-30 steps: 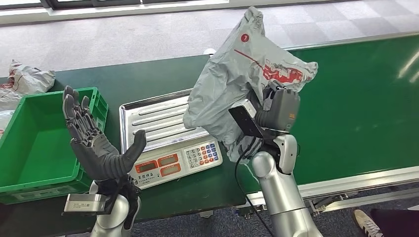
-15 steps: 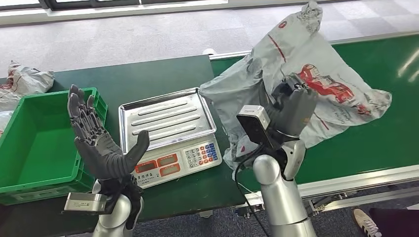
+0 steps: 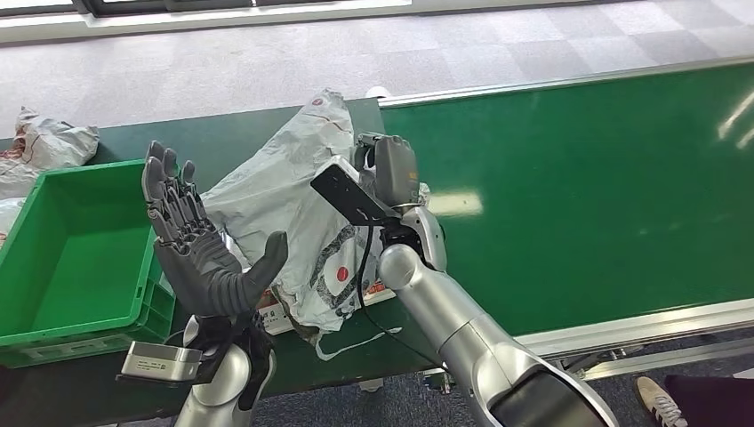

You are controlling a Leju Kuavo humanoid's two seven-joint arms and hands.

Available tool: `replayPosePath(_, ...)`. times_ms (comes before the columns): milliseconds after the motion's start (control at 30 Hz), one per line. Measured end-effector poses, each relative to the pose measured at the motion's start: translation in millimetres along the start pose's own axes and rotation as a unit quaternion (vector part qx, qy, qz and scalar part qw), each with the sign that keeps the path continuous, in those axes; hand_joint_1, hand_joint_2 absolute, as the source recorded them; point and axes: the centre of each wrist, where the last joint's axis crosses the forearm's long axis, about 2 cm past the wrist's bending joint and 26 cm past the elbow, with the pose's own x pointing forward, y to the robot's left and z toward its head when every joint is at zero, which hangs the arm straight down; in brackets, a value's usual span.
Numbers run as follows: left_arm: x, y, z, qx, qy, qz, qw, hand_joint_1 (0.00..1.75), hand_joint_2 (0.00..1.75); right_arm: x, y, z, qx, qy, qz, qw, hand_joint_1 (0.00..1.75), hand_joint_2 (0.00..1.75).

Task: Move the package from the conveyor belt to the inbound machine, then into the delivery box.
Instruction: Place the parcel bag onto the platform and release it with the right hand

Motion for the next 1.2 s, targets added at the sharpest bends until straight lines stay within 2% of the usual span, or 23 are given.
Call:
replayPosePath(233, -2.1, -1.0, -1.2, -0.017, -0.003, 0.003, 1.000, 0.00, 1.75, -2.3, 17.2, 6.0, 0.089, 0.015, -0.004, 0.996, 1.75, 1.75)
replayPosePath(267, -2.3, -1.3, -1.6, -0.020, -0.003, 0.003, 1.000, 0.00, 1.75, -2.7, 19.0, 6.9, 0.103, 0.014, -0.005, 0.995, 1.67, 1.75)
replayPosePath(367, -3.1, -2.0, -2.7, -0.027, -0.005, 0.005, 1.000, 0.00, 1.75, -3.4, 23.4, 8.8, 0.150, 0.006, -0.019, 0.989, 0.36, 1.75)
replayPosePath(400, -3.4, -2.3, -3.2, -0.030, -0.006, 0.006, 1.000, 0.00, 1.75, -4.0, 24.9, 9.5, 0.173, -0.001, -0.030, 0.984, 0.00, 1.75)
replayPosePath(500, -4.2, -2.9, -3.8, -0.037, -0.007, 0.007, 0.999, 0.00, 1.75, -7.2, 28.8, 13.7, 0.210, -0.016, -0.041, 0.977, 0.00, 1.75)
replayPosePath(633, -4.7, -1.4, -1.1, -0.040, -0.007, -0.002, 0.999, 0.00, 1.75, -10.8, 27.4, 17.2, 0.127, -0.025, 0.008, 0.991, 0.00, 0.00)
replayPosePath(733, -4.3, -0.1, 2.5, -0.042, -0.005, -0.006, 0.999, 0.00, 1.75, -13.5, 22.7, 17.7, 0.063, -0.039, 0.036, 0.997, 0.00, 0.00)
replayPosePath(933, -4.0, 0.5, 6.4, -0.053, -0.004, -0.010, 0.999, 0.00, 1.75, -17.1, 8.6, 16.4, 0.004, -0.052, 0.033, 0.998, 0.00, 0.00)
replayPosePath(1033, -4.2, 1.2, 8.9, -0.061, -0.001, -0.009, 0.998, 0.00, 1.75, -10.5, -2.6, 17.5, -0.052, -0.091, 0.021, 0.994, 0.00, 0.00)
replayPosePath(1200, -5.1, 2.9, 9.5, -0.066, -0.001, -0.015, 0.998, 0.00, 1.75, 11.2, -34.2, 20.0, -0.164, -0.163, 0.023, 0.973, 0.00, 0.00)
